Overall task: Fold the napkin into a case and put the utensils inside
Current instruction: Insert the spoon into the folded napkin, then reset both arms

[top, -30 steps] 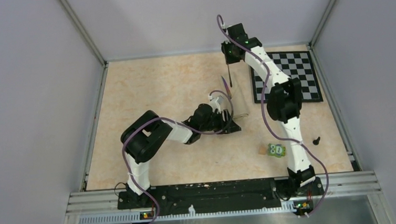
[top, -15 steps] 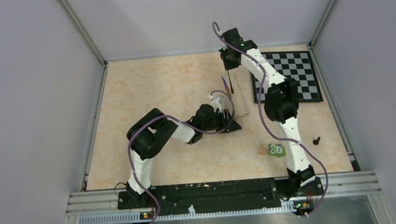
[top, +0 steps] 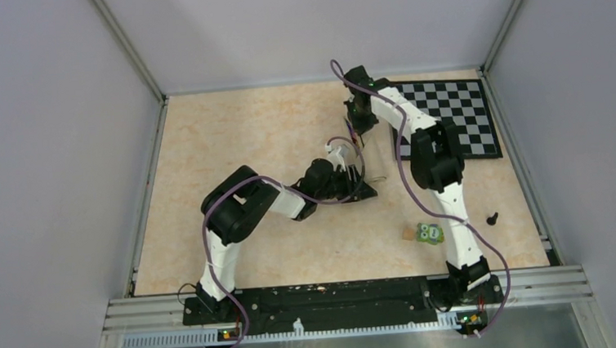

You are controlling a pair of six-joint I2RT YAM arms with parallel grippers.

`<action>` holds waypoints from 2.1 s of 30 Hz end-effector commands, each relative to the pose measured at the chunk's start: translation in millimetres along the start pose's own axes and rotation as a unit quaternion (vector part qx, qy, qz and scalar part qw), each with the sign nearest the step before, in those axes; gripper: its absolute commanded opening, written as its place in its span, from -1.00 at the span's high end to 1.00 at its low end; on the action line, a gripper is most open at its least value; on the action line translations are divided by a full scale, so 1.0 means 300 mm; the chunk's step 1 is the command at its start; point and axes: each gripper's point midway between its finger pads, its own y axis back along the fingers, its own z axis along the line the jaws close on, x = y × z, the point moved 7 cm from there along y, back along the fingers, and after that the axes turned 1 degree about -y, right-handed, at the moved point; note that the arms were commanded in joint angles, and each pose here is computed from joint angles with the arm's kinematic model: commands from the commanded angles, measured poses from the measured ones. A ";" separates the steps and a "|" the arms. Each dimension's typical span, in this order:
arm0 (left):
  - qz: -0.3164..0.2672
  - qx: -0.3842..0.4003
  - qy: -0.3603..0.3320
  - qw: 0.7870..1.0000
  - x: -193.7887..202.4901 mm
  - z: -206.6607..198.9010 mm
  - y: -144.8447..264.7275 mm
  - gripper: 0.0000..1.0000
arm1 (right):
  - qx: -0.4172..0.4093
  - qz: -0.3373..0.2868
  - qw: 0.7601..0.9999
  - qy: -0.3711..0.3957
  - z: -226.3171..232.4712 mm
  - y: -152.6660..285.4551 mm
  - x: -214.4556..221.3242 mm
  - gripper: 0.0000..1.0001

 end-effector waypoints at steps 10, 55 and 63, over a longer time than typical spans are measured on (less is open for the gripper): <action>-0.006 -0.015 0.016 1.000 -0.028 0.060 -0.006 0.00 | -0.016 -0.032 0.999 -0.026 0.041 0.184 0.048 1.00; -0.309 -0.139 -0.259 0.905 -0.393 -0.760 1.242 -0.98 | -0.125 -0.467 0.873 -0.059 -0.272 1.670 0.731 -0.55; -0.380 -0.117 -0.256 0.881 -0.380 -0.885 1.501 -0.97 | -0.149 -0.538 0.828 -0.063 -0.314 1.838 0.821 -0.59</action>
